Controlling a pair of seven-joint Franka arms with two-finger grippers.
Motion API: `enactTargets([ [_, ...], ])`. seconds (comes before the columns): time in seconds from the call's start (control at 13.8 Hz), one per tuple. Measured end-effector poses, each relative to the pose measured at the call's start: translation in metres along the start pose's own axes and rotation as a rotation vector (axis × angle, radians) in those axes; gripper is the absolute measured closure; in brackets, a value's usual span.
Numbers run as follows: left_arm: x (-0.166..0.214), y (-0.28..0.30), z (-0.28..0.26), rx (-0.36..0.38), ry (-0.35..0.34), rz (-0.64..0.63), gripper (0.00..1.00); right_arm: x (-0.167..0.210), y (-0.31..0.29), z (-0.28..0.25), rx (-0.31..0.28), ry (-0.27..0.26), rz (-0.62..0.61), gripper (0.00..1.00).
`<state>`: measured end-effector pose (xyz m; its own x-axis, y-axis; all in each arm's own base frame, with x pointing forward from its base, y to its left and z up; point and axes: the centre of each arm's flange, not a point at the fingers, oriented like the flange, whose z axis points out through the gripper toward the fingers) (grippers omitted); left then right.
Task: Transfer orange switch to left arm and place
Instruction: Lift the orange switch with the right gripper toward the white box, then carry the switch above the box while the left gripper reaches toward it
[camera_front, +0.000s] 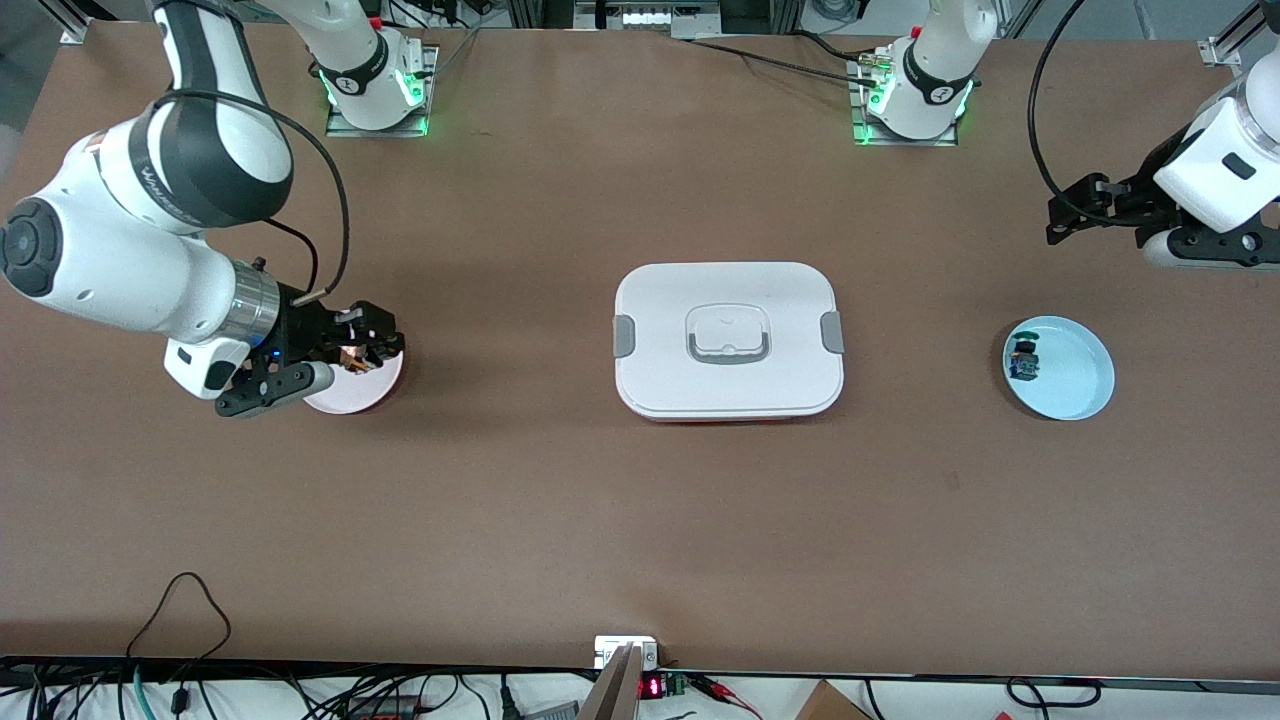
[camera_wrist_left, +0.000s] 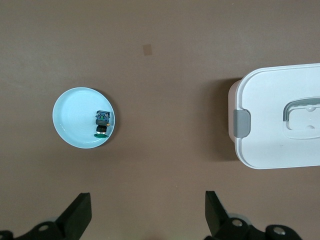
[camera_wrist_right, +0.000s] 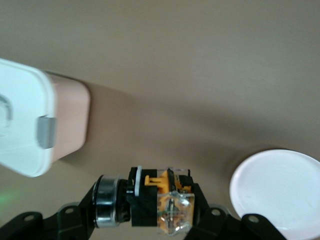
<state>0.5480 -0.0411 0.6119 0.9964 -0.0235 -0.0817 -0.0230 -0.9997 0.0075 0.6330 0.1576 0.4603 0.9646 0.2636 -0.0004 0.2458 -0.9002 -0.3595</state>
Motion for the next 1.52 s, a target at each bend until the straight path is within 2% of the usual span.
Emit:
enactTargets([
  [0.22,0.000,0.000,0.000,0.000,-0.001,0.000,0.00,0.000,-0.015,-0.013,0.034,0.005,-0.122,0.27],
  [0.51,-0.003,0.000,0.003,-0.047,-0.038,-0.006,0.00,-0.005,-0.059,-0.016,0.070,0.006,-0.394,0.27],
  [0.65,-0.005,-0.010,0.006,-0.082,-0.065,-0.027,0.00,-0.005,-0.075,-0.015,0.136,0.030,-0.508,0.27],
  [0.73,-0.005,-0.015,0.011,-0.095,-0.091,-0.037,0.00,-0.006,-0.078,-0.015,0.174,0.044,-0.565,0.27],
  [0.87,0.000,-0.022,0.036,-0.130,-0.194,-0.049,0.00,-0.009,-0.084,-0.013,0.238,0.051,-0.708,0.27],
  [1.02,0.008,-0.023,0.061,-0.195,-0.271,-0.055,0.00,-0.012,-0.097,-0.010,0.318,0.068,-0.835,0.27],
  [1.31,0.022,-0.039,0.088,-0.266,-0.324,-0.075,0.00,-0.012,-0.128,-0.006,0.519,0.210,-1.001,0.27],
  [1.52,0.027,-0.045,0.105,-0.472,-0.397,-0.092,0.00,-0.008,-0.153,0.006,0.656,0.320,-1.076,0.27],
])
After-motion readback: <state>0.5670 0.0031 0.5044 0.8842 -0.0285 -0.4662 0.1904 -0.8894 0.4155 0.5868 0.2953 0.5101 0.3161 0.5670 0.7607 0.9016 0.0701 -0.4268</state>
